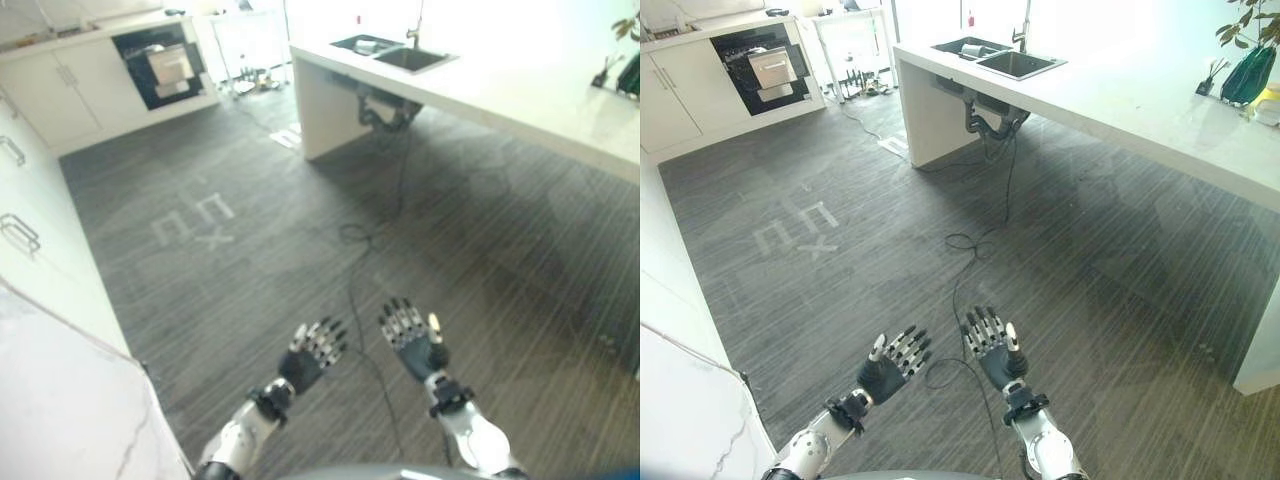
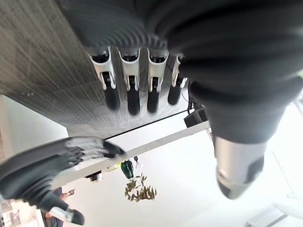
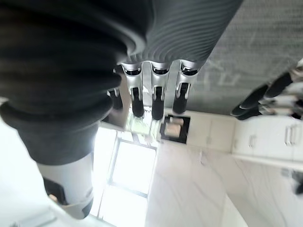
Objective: Place the dishes in the dishwasher.
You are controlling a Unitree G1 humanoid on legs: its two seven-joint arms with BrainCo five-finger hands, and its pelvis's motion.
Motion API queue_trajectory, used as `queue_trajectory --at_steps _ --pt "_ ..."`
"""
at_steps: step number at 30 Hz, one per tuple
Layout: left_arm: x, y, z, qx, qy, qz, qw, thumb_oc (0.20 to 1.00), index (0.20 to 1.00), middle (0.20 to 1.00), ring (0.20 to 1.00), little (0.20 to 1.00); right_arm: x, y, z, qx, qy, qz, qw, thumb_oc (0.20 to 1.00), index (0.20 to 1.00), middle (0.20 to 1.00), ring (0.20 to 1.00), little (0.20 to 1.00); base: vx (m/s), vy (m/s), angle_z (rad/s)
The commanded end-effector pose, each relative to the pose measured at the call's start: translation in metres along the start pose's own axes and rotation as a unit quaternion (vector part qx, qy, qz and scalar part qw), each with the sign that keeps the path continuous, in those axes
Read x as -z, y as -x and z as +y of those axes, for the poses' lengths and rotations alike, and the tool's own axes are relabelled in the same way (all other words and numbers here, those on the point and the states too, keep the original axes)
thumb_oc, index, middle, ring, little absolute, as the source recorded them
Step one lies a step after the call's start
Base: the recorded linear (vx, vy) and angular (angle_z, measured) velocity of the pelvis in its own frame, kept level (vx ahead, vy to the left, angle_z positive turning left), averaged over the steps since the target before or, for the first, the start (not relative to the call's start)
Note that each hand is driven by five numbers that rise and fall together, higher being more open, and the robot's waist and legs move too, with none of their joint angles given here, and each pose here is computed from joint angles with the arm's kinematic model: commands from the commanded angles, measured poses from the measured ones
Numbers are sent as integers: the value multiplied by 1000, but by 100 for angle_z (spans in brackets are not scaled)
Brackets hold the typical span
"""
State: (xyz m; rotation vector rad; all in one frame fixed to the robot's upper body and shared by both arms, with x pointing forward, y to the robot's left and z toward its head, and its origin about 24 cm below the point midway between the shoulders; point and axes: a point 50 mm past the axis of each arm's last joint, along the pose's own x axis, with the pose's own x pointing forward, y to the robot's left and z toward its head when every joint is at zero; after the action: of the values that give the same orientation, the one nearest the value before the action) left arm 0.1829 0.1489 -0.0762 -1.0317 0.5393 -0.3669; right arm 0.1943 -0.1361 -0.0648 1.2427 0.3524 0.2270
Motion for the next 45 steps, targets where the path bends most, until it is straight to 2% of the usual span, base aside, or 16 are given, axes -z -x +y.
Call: queue_trajectory --at_steps 1,2,3,5,7,10,15,18,21,25,31,34,40,42,45 --pt "-6 4 29 -126 -227 106 960 1000 1000 1000 1000 1000 -2 -2 -16 84 57 31 994 1000 1000 1000 1000 1000 0 0 0" --pt "-3 11 40 -160 -227 128 952 1000 1000 1000 1000 1000 -1 5 -31 135 104 64 983 1000 1000 1000 1000 1000 -33 30 -3" --pt "0 26 61 -230 -254 188 920 1000 1000 1000 1000 1000 -1 22 -54 198 161 109 961 1000 1000 1000 1000 1000 -37 34 -8" --pt "6 39 76 -277 -262 226 897 1000 1000 1000 1000 1000 -1 35 -70 245 181 138 942 1000 1000 1000 1000 1000 -27 6 -12" --pt "22 55 91 -328 -247 269 871 1000 1000 1000 1000 1000 -6 58 -94 340 215 165 901 1000 1000 1000 1000 1000 -12 -35 -3" --pt "33 65 97 -350 -259 292 852 1000 1000 1000 1000 1000 -4 67 -103 381 216 183 880 1000 1000 1000 1000 1000 12 -38 1" --pt "20 66 100 -376 -345 298 807 1000 1000 1000 1000 1000 -12 83 -112 431 309 228 817 1000 1000 1000 1000 1000 19 -82 2" --pt "16 60 98 -391 -343 276 808 1000 1000 1000 1000 1000 -14 86 -114 432 337 256 796 1000 1000 1000 1000 1000 16 -98 11" --pt "22 65 101 -421 -306 249 817 1000 1000 1000 1000 1000 -20 85 -114 428 381 285 768 1000 1000 1000 1000 1000 30 -34 -1" --pt "46 66 97 -389 -301 264 830 1000 1000 1000 1000 1000 -25 99 -120 448 388 307 745 1000 1000 1000 1000 1000 432 287 12" --pt "37 84 105 -399 -274 276 831 1000 1000 1000 1000 1000 -11 123 -127 492 342 273 753 1000 1000 1000 1000 1000 595 414 -25" --pt "15 66 101 -379 -320 281 822 1000 1000 1000 1000 1000 -26 121 -125 499 329 213 773 1000 1000 1000 1000 1000 590 467 6" --pt "13 57 97 -351 -359 303 810 1000 1000 1000 1000 1000 -25 112 -122 477 331 202 789 1000 1000 1000 1000 1000 407 -116 84" --pt "22 60 97 -353 -357 317 805 1000 1000 1000 1000 1000 -24 109 -122 477 331 202 789 1000 1000 1000 1000 1000 569 -159 116" --pt "37 76 103 -369 -338 335 798 1000 1000 1000 1000 1000 -21 116 -125 505 327 217 769 1000 1000 1000 1000 1000 610 -233 40"
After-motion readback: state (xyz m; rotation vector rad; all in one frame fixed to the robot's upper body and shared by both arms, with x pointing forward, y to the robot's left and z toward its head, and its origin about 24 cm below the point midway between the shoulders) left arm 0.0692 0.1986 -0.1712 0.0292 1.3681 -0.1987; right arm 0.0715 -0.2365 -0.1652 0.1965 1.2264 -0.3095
